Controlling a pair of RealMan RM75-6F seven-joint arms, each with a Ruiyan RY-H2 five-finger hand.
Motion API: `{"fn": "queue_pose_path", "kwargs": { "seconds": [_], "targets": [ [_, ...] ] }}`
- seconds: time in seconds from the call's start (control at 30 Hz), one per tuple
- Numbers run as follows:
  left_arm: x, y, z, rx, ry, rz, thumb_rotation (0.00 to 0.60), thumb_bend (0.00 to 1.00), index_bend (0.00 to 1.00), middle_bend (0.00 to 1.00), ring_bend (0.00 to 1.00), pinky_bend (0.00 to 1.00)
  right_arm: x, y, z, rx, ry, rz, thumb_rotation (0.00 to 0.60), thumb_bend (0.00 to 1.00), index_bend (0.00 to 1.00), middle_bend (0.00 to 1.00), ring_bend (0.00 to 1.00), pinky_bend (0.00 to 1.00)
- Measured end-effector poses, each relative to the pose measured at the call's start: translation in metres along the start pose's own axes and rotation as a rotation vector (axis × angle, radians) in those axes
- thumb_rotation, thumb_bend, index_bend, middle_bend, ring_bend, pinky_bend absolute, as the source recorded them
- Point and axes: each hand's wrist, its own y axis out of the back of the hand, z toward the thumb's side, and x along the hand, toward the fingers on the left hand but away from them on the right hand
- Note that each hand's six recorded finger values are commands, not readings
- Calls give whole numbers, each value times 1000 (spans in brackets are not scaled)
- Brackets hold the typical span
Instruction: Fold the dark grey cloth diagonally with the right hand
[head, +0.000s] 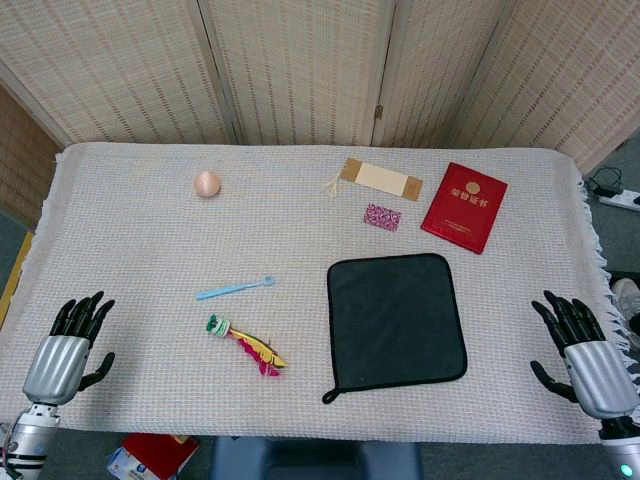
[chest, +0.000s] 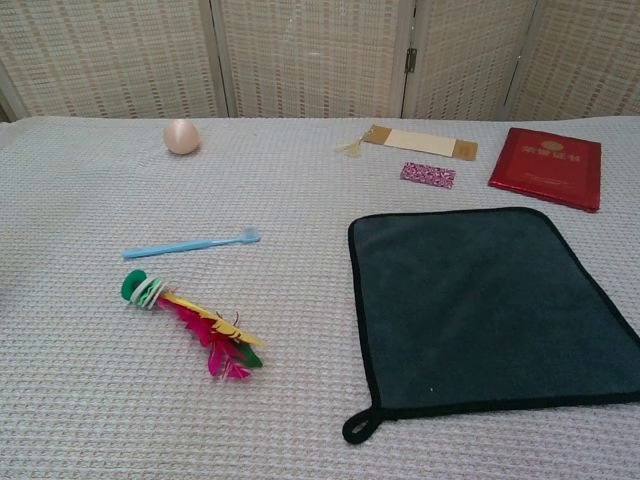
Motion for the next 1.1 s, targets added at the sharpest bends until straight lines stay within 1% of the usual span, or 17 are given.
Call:
{"fn": "queue_pose_path", "kwargs": {
  "seconds": [0.13,0.27,0.33,0.4,0.5,0.53,0.67,0.8,0.93,1.1],
  "targets": [
    [1,1,1,-4,-4,1,574,453,0,0,0,0,-2,-4,0,5,-1,10,600,374,0,0,0,0],
    [3,1,-1,-12,-3,-2,575,453,0,0,0,0,-12,-6,4,18,18,6,600,374,3,0,0,0],
    [5,1,-1,-16,-4,-5,577,453,0,0,0,0,-22,-5,7,29,37,7,600,374,46,0,0,0],
    [7,0,-2,-18,-7,-11,576,453,0,0,0,0,-36,-4,10,41,59,9,600,374,127,0,0,0],
    [8,0,-2,-20,-9,-12,575,452,0,0,0,0,-67,-1,19,61,106,16,600,374,266,0,0,0],
    [7,0,-2,-21,-9,-11,575,452,0,0,0,0,-81,0,24,71,125,23,600,374,299,0,0,0],
    [8,3,-4,-29,-3,-2,578,453,0,0,0,0,-126,-4,43,96,186,62,600,374,337,0,0,0],
    [8,6,-8,-36,7,11,575,452,0,0,0,0,-174,-16,71,115,249,114,600,374,381,0,0,0],
    [8,8,-11,-42,17,13,577,451,0,0,0,0,-219,-35,97,137,294,141,600,374,382,0,0,0],
    [10,10,-16,-50,30,14,577,450,0,0,0,0,-259,-62,124,150,315,174,600,374,393,0,0,0]
  ]
}}
